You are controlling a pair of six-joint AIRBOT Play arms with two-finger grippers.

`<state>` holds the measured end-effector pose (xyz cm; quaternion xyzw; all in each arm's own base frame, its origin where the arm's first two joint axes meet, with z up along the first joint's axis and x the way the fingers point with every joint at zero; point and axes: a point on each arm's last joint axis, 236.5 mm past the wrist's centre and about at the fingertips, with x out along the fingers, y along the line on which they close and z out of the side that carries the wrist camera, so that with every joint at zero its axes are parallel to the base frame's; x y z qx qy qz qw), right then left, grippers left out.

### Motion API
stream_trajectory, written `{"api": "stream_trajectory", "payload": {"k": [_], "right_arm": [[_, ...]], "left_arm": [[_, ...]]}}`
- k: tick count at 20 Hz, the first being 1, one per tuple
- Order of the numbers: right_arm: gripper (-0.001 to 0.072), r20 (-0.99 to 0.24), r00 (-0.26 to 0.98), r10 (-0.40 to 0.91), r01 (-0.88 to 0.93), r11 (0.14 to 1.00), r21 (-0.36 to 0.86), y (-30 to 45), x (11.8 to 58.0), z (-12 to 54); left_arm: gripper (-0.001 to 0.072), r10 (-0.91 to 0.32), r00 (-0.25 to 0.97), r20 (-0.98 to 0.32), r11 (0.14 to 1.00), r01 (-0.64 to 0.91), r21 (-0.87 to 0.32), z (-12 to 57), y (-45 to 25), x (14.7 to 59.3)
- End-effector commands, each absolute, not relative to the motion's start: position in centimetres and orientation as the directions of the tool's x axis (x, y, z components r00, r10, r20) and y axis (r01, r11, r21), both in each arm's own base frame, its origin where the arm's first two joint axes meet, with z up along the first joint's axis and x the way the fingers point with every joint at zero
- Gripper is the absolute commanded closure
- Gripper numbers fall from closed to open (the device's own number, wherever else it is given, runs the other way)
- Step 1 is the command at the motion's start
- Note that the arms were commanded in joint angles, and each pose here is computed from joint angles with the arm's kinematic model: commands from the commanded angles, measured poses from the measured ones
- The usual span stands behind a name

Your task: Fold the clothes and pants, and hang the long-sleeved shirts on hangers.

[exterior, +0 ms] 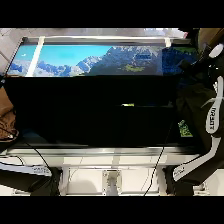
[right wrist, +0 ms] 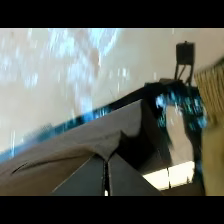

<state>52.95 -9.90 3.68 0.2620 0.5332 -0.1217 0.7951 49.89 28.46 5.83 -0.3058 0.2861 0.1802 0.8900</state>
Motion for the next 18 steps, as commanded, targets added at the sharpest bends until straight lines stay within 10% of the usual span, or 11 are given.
{"api": "stream_trajectory", "payload": {"k": [1,7,8,9,10,18], "right_arm": [[0.0703,-0.875,0.476,0.091,0.504,0.787,0.356,-10.1,57.1,-0.3],[0.0703,-0.864,0.497,0.082,0.497,0.789,0.361,-9.3,59.8,-5.1],[0.0698,-0.852,0.518,0.078,0.494,0.785,0.373,-9.4,60.2,-4.6],[0.0560,-0.844,0.530,0.084,0.489,0.783,0.384,-9.3,60.5,-3.9],[0.0238,-0.840,0.534,0.098,0.477,0.785,0.395,-8.9,60.5,-2.9],[0.0205,-0.944,0.323,-0.063,0.335,0.941,0.053,-12.8,45.3,11.5]], "left_arm": [[0.0690,0.124,0.759,-0.639,0.753,-0.491,-0.438,2.9,26.8,51.9],[0.0685,0.161,0.801,-0.576,0.803,-0.446,-0.395,1.5,24.2,56.4],[0.0553,0.171,0.809,-0.563,0.804,-0.444,-0.395,2.1,24.2,56.6],[0.0215,0.164,0.812,-0.560,0.803,-0.440,-0.402,2.5,24.0,56.6],[0.0025,0.150,0.809,-0.568,0.800,-0.437,-0.411,3.1,23.9,56.1],[0.0100,0.087,0.553,-0.829,0.795,-0.540,-0.276,7.4,26.9,36.9]]}}
